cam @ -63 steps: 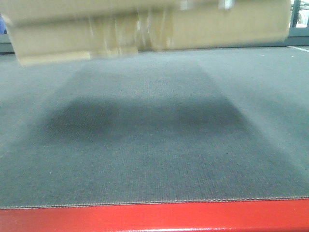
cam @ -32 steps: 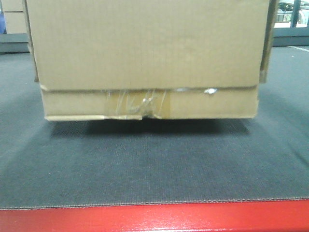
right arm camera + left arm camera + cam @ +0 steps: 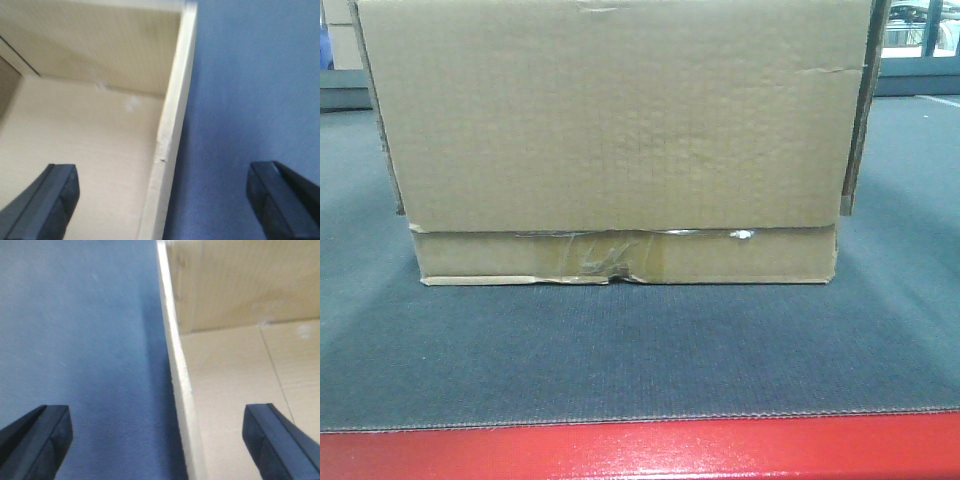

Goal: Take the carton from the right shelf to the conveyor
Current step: 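Open both grippers to release the carton's side walls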

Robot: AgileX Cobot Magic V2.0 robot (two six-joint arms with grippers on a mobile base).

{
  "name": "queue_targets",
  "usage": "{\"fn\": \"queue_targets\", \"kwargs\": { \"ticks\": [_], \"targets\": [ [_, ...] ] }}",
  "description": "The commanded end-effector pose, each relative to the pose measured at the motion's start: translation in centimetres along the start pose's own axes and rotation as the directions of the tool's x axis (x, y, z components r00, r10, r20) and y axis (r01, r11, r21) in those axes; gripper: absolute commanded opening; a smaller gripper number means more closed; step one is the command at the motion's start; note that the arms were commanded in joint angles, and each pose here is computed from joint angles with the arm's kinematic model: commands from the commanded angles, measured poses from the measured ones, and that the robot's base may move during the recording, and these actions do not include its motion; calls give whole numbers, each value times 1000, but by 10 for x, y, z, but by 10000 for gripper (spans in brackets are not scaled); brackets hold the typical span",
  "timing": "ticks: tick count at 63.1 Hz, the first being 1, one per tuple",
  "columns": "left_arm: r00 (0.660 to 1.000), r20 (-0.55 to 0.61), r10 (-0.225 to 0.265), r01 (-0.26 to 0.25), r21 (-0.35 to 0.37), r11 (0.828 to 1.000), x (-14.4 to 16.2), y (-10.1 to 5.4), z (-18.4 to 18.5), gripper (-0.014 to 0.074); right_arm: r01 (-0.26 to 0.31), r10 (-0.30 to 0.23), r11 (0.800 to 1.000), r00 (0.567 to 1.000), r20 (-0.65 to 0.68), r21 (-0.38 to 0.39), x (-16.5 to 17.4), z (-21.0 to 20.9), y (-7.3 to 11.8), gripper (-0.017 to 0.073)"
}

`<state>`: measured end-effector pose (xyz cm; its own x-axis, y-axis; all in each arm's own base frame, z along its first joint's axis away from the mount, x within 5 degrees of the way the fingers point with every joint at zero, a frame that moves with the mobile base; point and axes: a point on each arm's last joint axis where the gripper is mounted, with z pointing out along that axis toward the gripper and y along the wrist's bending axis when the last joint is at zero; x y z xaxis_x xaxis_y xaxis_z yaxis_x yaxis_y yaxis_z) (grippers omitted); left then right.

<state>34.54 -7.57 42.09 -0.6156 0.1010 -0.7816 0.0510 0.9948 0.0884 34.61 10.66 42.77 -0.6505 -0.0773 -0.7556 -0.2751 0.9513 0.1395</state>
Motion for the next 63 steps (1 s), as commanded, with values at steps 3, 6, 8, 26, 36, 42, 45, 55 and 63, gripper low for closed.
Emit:
{"fn": "queue_targets", "kwargs": {
  "ticks": [3, 6, 8, 26, 36, 42, 45, 55, 63],
  "targets": [
    [997, 73, 16, -15, -18, 1000, -4, 15, -45, 556, 46, -49, 998, 996, 75, 47, -5, -43, -1, 418],
    [997, 82, 6, -4, -28, 1000, -1, 22, -54, 509, 59, -64, 996, 995, 73, 69, -4, -52, -2, 318],
    [996, 90, -2, 5, -36, 999, 2, 27, -62, 456, 69, -75, 994, 995, 69, 87, -2, -58, -3, 238],
    [991, 120, -66, 81, -125, 989, 68, 70, -86, 0, 41, -60, 983, 993, 101, 178, 31, -81, -29, -66],
    [982, 157, -102, 122, -120, 985, 117, 76, -88, 15, 11, -31, 977, 996, 88, 214, 68, -75, -45, -67],
    [980, 167, -112, 131, -107, 986, 151, 73, -88, 15, 3, -23, 974, 996, 88, 224, 98, -68, -51, -67],
    [979, 175, -109, 128, -103, 986, 166, 72, -88, 15, 4, -26, 975, 995, 95, 223, 112, -66, -51, -67],
    [968, 231, -98, 119, -82, 989, 211, 65, -93, 15, 9, -39, 976, 990, 136, 219, 166, -62, -52, -67],
    [957, 274, -97, 121, -71, 990, 241, 61, -99, 15, 21, -60, 976, 983, 176, 218, 207, -63, -52, -67]
  ]
}}
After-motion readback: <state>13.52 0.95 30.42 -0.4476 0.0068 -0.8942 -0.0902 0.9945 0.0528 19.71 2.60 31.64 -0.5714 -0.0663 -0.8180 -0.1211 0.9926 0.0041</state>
